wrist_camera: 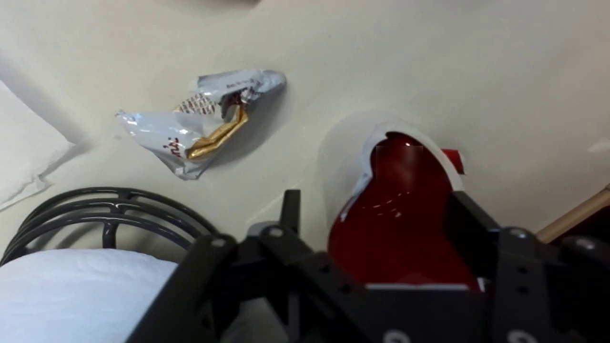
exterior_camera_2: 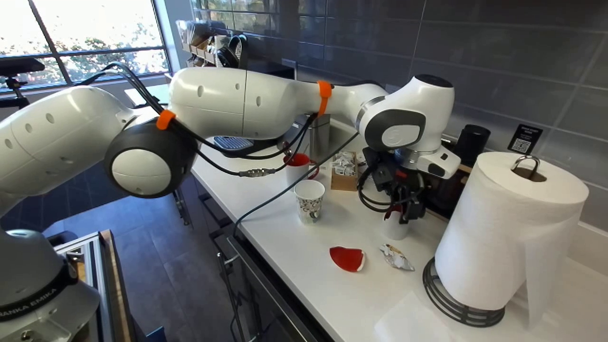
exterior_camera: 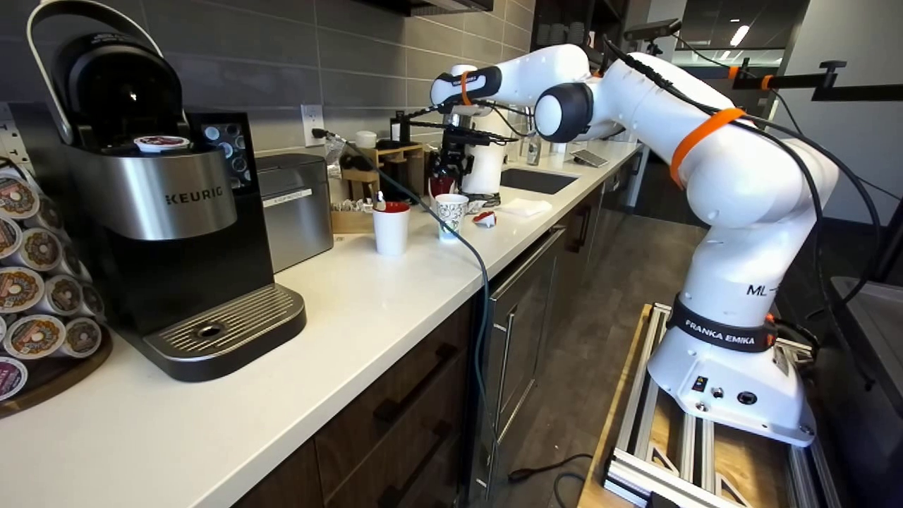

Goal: Pour out the contents from the broken cup

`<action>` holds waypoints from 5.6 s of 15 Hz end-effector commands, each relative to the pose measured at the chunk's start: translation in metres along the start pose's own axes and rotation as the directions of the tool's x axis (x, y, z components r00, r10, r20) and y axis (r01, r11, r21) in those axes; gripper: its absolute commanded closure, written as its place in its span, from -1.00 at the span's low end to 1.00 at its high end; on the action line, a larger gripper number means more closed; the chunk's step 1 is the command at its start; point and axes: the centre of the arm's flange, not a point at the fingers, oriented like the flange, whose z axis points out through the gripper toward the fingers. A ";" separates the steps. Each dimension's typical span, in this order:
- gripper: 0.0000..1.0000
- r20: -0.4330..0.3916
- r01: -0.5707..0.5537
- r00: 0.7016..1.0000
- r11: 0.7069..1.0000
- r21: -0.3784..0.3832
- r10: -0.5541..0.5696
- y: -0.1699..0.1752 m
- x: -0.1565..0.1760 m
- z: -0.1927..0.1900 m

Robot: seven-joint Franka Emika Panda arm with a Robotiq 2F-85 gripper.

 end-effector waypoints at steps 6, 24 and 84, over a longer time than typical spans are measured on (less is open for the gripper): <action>0.85 -0.017 0.081 0.997 0.997 -0.001 -0.081 -0.009 0.038 0.006; 0.95 -0.276 0.278 0.895 0.923 -0.266 -0.349 0.003 -0.019 -0.070; 0.95 0.347 0.360 0.896 -0.002 -0.933 -0.279 -0.115 -0.106 -0.035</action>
